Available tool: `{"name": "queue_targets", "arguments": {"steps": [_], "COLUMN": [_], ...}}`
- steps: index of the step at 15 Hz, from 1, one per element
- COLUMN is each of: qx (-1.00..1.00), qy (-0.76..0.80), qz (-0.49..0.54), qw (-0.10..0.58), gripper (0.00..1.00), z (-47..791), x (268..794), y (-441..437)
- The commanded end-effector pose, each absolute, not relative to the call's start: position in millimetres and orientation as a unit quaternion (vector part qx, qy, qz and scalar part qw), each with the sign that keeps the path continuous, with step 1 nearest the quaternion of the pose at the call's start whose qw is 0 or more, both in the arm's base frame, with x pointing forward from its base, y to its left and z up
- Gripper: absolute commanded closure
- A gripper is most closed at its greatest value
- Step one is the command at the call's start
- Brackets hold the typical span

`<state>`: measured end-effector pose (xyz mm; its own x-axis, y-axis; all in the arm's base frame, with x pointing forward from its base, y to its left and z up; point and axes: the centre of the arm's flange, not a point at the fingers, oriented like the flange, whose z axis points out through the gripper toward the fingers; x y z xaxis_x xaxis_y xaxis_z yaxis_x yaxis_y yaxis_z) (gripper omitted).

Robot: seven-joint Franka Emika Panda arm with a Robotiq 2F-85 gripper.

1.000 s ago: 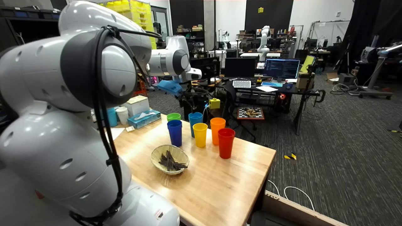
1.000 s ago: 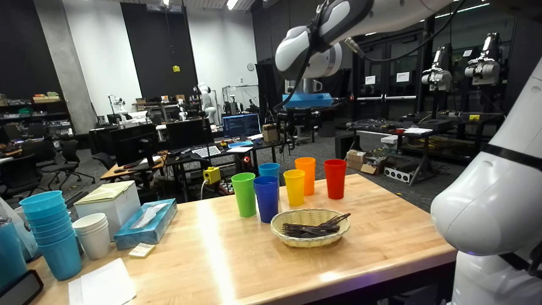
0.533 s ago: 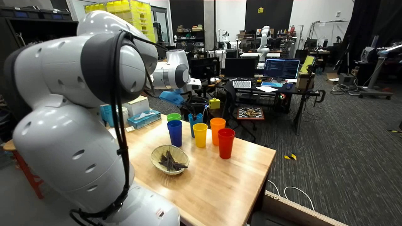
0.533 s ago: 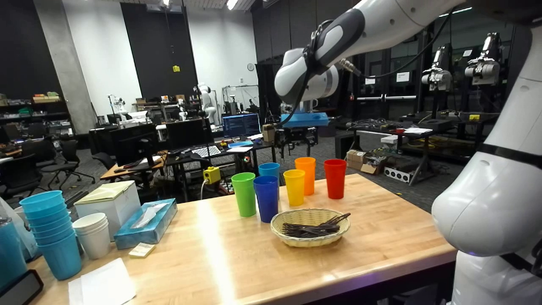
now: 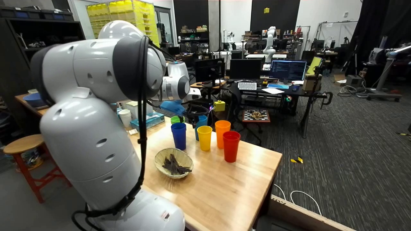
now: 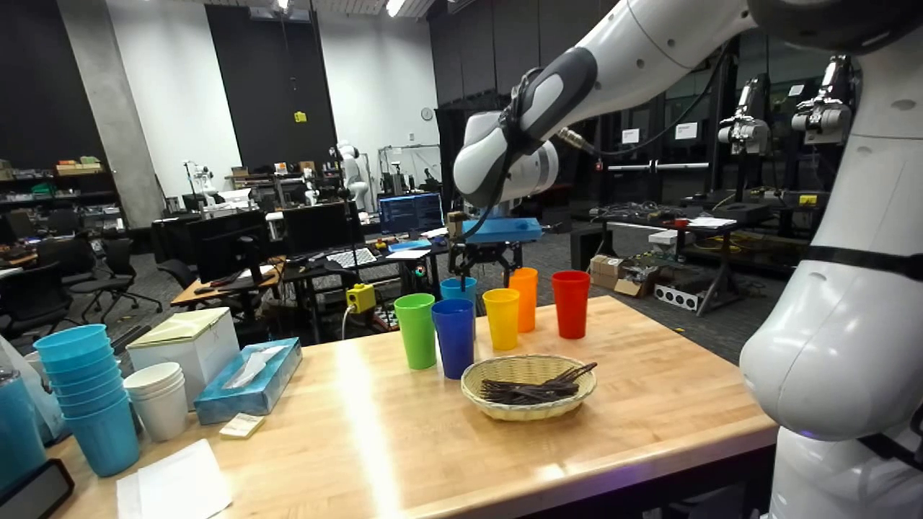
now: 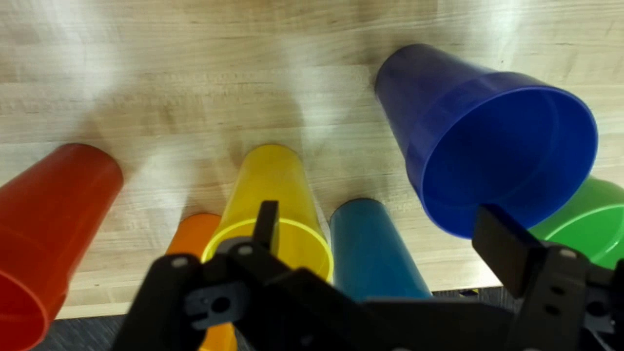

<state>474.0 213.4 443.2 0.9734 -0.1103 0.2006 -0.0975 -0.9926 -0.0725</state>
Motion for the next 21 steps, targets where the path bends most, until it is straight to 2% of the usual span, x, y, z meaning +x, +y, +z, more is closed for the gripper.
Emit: {"name": "queue_targets", "arguments": {"steps": [1, 5, 6, 8, 14, 17, 21], "qx": [-0.993, -0.995, -0.995, -0.995, -0.994, -0.994, -0.994], "qy": [0.039, 0.03, 0.029, 0.028, 0.032, 0.039, 0.048], "qz": [-0.104, -0.098, -0.097, -0.098, -0.1, -0.095, -0.094], "qw": [0.025, 0.02, 0.02, 0.021, 0.026, 0.026, 0.031], "gripper": [0.0, 0.0, 0.25, 0.3, 0.78, 0.99, 0.98], "z": [424, 411, 409, 408, 405, 405, 406], "x": [481, 484, 484, 485, 486, 486, 486], "y": [228, 233, 234, 235, 237, 238, 240]}}
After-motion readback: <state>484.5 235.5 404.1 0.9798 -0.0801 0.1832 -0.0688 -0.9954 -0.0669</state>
